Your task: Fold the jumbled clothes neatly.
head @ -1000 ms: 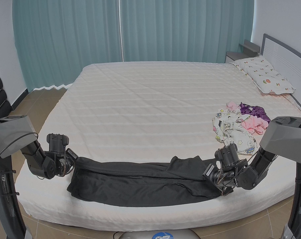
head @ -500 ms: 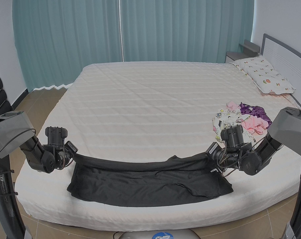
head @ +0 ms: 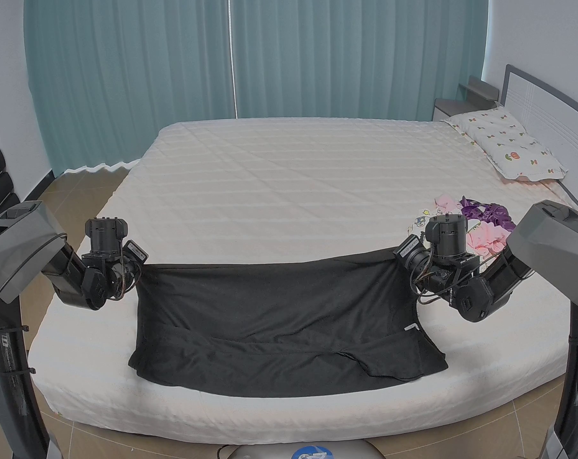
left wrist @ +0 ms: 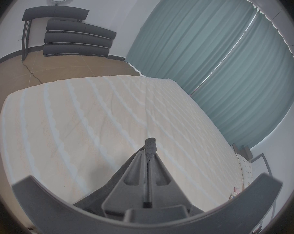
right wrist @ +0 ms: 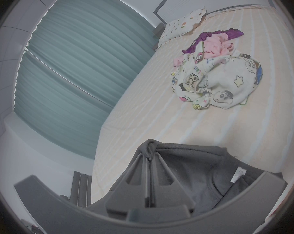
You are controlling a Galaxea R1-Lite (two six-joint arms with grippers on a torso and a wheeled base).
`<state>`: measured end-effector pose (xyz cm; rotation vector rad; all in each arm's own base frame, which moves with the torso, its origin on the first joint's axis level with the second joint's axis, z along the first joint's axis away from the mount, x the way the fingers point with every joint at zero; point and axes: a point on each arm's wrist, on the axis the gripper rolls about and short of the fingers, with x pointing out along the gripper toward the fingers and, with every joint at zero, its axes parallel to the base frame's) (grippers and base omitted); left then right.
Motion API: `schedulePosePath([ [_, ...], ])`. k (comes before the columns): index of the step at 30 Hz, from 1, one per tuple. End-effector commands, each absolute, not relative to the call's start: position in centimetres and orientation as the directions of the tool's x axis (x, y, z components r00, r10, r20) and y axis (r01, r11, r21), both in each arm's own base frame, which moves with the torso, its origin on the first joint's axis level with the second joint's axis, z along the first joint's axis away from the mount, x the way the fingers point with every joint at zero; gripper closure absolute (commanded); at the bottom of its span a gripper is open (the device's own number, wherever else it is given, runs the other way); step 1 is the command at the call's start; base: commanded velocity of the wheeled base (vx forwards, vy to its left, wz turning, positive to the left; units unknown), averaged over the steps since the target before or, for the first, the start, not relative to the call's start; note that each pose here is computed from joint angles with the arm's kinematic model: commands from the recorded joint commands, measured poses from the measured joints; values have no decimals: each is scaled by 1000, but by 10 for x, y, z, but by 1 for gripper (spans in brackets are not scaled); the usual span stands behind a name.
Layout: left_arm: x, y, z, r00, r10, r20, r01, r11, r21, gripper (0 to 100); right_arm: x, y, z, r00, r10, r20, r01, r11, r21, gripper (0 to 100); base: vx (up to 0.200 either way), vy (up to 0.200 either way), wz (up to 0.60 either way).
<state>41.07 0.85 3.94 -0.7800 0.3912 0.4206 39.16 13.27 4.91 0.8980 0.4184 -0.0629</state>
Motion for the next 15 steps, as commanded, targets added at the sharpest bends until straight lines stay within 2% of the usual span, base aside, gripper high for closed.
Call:
schedulePosePath([
  [1, 411, 14, 32, 836, 227, -500, -518, 629, -580, 100, 389, 131, 41, 910, 108, -400, 247, 633, 733, 100, 0, 0, 0],
  [8, 406, 20, 49, 851, 240, -468, -505, 619, -601, 100, 389, 128, 40, 927, 105, -360, 220, 623, 750, 100, 0, 0, 0],
  [15, 401, 17, 35, 828, 224, -514, -525, 630, -572, 100, 392, 128, 46, 950, 111, -292, 167, 609, 776, 100, 0, 0, 0],
])
